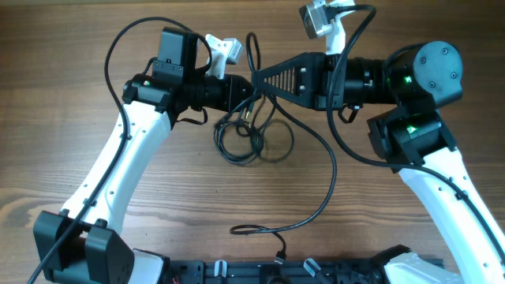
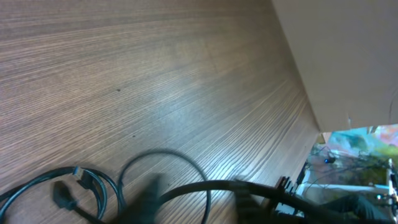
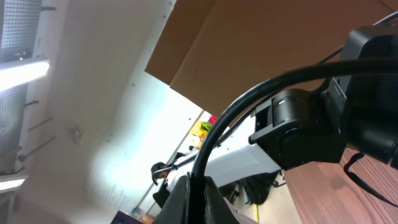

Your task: Untangle cables

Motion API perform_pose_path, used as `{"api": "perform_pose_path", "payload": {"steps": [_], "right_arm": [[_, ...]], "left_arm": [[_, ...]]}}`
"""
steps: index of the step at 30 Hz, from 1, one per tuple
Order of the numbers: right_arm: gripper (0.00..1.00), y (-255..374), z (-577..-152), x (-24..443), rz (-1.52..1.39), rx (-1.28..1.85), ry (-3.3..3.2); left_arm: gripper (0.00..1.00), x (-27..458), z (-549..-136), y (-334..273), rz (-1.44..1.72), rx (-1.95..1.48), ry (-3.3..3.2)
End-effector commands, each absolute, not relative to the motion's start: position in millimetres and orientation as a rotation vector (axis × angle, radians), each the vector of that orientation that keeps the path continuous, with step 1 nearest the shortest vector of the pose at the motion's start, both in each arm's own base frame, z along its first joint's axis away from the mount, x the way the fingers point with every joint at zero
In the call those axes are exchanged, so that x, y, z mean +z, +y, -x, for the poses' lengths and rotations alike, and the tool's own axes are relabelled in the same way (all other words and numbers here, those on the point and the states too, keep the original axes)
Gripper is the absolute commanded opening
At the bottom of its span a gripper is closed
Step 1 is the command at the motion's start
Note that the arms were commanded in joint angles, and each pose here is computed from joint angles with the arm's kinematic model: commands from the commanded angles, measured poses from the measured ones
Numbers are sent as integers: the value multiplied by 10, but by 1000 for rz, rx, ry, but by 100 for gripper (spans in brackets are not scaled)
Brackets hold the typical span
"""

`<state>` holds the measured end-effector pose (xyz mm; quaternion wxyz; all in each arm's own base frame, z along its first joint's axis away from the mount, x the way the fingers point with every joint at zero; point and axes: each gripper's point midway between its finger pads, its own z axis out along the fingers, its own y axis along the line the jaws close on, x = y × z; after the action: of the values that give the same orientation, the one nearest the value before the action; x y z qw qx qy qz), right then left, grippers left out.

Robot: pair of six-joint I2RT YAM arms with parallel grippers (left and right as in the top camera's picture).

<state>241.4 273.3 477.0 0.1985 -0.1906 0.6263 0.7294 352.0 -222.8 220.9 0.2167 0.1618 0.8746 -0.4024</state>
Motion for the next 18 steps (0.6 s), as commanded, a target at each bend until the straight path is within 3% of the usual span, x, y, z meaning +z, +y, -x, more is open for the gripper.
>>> {"api": "perform_pose_path", "payload": {"steps": [1,4,7,8,14,18], "right_arm": [[4,2738,-2383,4838,527,2073,1763],[4,2733,-2457,4864,456,2079,1761],[4,2701,-2577,4861,435,2028,1725],[4,2673,-2651,4823,454,1986,1709],[4,2591,-3136,4498,386,1828,1731],[4,2518,-3628,3825,169,1572,1921]], "left_arm": [[75,2233,-3553,-2271,-474,-1134,2393],[89,2271,-3407,-2337,-644,-1191,2328],[89,2210,-3459,-2281,-612,-1128,2359],[85,2083,-3612,-2129,-445,-986,2450],[87,1759,-3954,-1232,422,-597,2599],[88,1704,-3910,-1080,547,-584,2621]]}}
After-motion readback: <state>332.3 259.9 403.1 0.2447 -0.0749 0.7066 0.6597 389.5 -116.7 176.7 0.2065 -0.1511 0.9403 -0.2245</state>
